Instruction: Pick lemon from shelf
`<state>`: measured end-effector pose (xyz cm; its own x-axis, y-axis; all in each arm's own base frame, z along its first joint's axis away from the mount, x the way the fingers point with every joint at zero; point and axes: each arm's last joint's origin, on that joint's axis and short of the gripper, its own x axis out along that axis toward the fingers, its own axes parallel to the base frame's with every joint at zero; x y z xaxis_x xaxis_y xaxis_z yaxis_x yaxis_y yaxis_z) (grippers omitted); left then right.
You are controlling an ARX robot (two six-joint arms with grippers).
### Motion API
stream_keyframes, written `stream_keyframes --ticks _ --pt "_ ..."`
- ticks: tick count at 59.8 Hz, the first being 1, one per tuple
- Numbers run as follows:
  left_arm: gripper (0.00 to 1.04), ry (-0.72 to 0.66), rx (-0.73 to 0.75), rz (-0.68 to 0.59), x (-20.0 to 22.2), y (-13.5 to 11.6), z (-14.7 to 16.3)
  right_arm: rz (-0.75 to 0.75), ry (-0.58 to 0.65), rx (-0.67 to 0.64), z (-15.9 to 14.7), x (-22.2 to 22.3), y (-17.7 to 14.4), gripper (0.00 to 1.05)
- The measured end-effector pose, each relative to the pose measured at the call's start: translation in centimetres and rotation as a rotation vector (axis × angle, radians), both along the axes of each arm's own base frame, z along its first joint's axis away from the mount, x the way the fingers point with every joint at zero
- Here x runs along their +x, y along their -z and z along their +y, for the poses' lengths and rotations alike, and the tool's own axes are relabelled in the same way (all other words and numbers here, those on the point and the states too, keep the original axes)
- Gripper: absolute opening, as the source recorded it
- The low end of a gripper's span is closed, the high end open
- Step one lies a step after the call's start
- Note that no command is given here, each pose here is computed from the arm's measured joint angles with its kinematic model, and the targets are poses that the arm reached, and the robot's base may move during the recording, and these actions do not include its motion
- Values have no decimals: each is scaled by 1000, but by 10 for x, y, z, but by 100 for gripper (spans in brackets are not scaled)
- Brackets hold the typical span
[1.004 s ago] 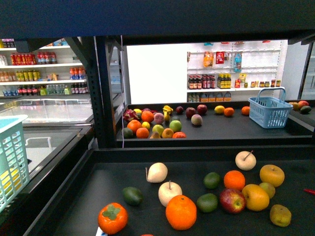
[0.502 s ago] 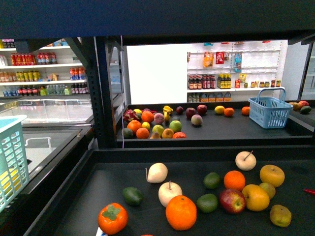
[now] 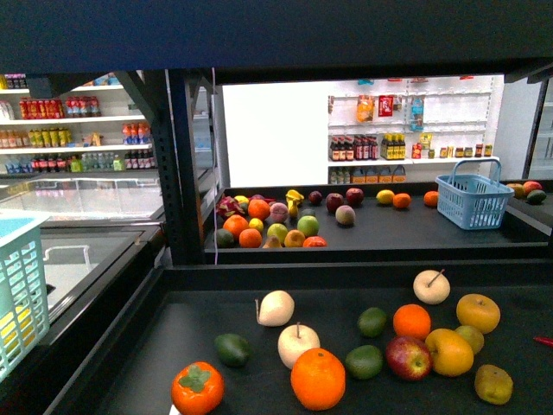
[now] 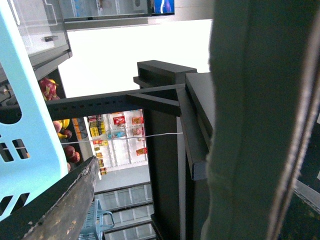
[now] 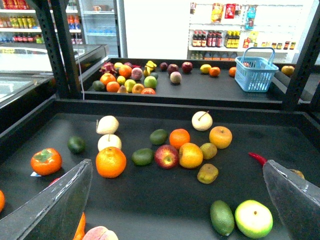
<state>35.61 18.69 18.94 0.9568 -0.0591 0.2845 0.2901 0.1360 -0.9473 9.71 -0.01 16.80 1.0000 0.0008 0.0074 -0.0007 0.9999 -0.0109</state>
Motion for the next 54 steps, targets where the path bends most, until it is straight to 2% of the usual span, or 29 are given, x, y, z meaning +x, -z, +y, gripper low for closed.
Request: stream_keyframes --ticks 4,9,14,25,34,39,43,46,54 --pt "97 -21 45 43 -34 -6 3 -1 0 0 0 0 0 102" --pt "97 -100 137 7 -61 -35 9 -1 2 1 0 0 0 102" --pt "97 -97 186 -7 -67 -50 4 -2 0 2 0 0 0 102" --pt "97 -75 180 80 -70 -46 -2 -2 0 2 0 0 0 102" --pt "97 -78 224 125 -81 -66 -11 -2 0 2 0 0 0 102" --pt "97 -128 283 210 -90 -78 -20 -2 0 3 0 0 0 102" --pt "97 -171 413 330 -104 -90 -36 -2 0 3 0 0 0 102" --pt "97 -208 587 448 -122 -101 -56 -2 0 3 0 0 0 102" --pt "97 -184 944 533 -170 -122 -102 -2 0 3 0 0 0 102"
